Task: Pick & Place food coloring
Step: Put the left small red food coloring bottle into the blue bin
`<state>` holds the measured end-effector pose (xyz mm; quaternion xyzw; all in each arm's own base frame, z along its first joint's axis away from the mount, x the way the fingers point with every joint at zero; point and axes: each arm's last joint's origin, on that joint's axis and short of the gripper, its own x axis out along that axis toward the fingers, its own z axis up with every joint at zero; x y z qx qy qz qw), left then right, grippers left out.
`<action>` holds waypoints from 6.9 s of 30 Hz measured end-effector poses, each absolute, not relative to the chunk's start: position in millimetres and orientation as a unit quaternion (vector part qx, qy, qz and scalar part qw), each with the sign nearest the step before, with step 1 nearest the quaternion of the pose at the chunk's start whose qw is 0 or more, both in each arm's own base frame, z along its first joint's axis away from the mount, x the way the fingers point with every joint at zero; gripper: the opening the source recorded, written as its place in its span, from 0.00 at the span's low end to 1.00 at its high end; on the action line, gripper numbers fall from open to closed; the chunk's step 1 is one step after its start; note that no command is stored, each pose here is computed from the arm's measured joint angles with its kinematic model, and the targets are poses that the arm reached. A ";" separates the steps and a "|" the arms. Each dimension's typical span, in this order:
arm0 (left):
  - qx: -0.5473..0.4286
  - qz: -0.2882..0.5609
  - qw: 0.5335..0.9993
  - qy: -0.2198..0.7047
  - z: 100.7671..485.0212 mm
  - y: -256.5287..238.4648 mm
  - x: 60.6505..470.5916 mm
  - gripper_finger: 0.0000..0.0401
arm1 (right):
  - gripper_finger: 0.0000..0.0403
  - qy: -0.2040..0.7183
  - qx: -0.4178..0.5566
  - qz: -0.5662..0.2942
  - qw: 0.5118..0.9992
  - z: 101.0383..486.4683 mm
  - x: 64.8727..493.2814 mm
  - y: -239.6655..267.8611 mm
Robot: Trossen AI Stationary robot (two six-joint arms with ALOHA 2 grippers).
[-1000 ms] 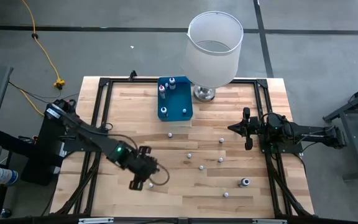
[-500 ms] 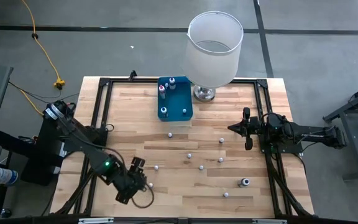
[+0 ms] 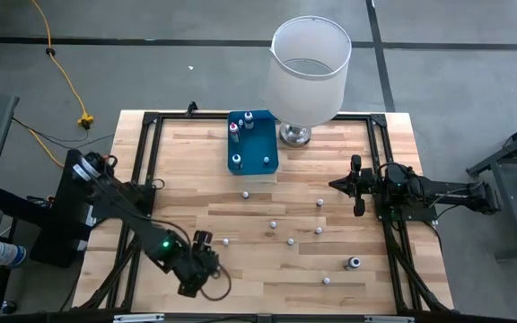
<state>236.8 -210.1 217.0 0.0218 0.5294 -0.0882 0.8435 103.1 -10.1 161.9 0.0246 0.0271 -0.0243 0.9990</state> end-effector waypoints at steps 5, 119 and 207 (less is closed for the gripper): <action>-0.023 -0.049 0.842 0.537 209.9 -201.5 250.1 0.49 | 0.00 0.027 0.025 -0.024 0.999 161.9 103.1 -10.2; -0.128 0.045 0.775 0.617 257.6 -211.3 298.6 0.09 | 0.00 0.027 0.025 -0.025 0.999 161.9 103.1 -10.2; 0.000 0.148 0.752 0.642 216.1 160.7 360.6 0.09 | 0.00 0.037 0.025 -0.030 0.999 160.3 104.2 -10.6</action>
